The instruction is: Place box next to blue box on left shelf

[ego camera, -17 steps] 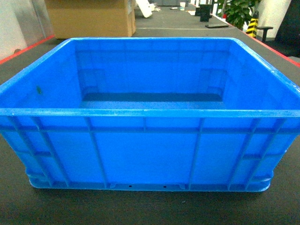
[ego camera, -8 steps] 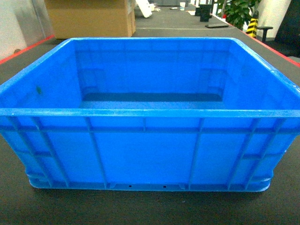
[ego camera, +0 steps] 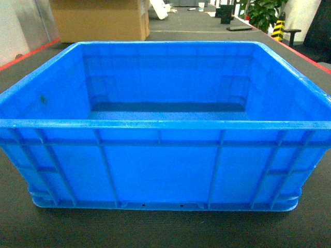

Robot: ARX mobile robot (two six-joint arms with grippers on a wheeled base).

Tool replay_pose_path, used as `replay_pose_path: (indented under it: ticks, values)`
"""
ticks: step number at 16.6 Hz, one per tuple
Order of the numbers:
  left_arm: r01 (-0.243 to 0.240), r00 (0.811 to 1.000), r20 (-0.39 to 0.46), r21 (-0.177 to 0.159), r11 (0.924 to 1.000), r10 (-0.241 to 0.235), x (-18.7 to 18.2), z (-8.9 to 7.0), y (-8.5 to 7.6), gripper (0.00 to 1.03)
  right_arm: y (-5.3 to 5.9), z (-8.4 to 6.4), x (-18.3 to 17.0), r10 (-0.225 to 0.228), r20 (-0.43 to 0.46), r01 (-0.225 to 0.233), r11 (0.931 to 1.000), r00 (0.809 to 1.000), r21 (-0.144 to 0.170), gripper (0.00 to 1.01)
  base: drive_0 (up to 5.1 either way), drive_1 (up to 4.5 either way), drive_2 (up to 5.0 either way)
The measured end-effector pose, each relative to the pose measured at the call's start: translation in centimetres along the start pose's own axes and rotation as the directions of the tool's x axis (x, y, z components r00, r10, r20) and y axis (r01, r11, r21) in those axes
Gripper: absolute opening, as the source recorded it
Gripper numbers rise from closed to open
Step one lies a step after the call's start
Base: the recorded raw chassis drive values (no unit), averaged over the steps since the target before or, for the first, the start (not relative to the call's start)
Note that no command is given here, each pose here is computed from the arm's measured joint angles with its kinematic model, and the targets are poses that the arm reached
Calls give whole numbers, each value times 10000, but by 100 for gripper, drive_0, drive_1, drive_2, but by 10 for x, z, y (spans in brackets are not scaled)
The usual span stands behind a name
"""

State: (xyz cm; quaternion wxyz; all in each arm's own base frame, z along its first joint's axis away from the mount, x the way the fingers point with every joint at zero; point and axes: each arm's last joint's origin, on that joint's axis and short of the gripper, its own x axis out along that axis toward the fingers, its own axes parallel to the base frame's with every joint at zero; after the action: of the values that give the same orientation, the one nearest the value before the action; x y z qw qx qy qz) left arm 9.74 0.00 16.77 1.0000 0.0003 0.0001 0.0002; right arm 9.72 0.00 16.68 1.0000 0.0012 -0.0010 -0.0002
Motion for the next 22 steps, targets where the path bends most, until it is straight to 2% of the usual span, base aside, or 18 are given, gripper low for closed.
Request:
replay_pose_path:
  ticks: [18,19,20,21,22]
  values:
    - [0,10000,0,0,10000,0,0,0,0,98,0,0,0,0,0,0,10000,10000,0,98,0,0,0]
    - [-392,9977,-544,25,9992,393,0,-2,0,98,0,-2,0,-375,-422,380,9992,9984,102,98,0,0,0]
    - [-905,9815,-1675,207,9957,927,1,-4,-4,98,5,-4,2,-1364,-1516,1416,9896,9790,237,98,0,0,0]
    - [-1588,9650,-2045,421,9864,1641,3,-5,-4,98,7,-6,4,-2243,-1716,2315,9726,9593,227,98,0,0,0]
    - [-1880,9670,-1681,353,9815,1913,6,-1,-4,98,6,1,6,-3316,-1053,3376,9402,9375,451,98,0,0,0]
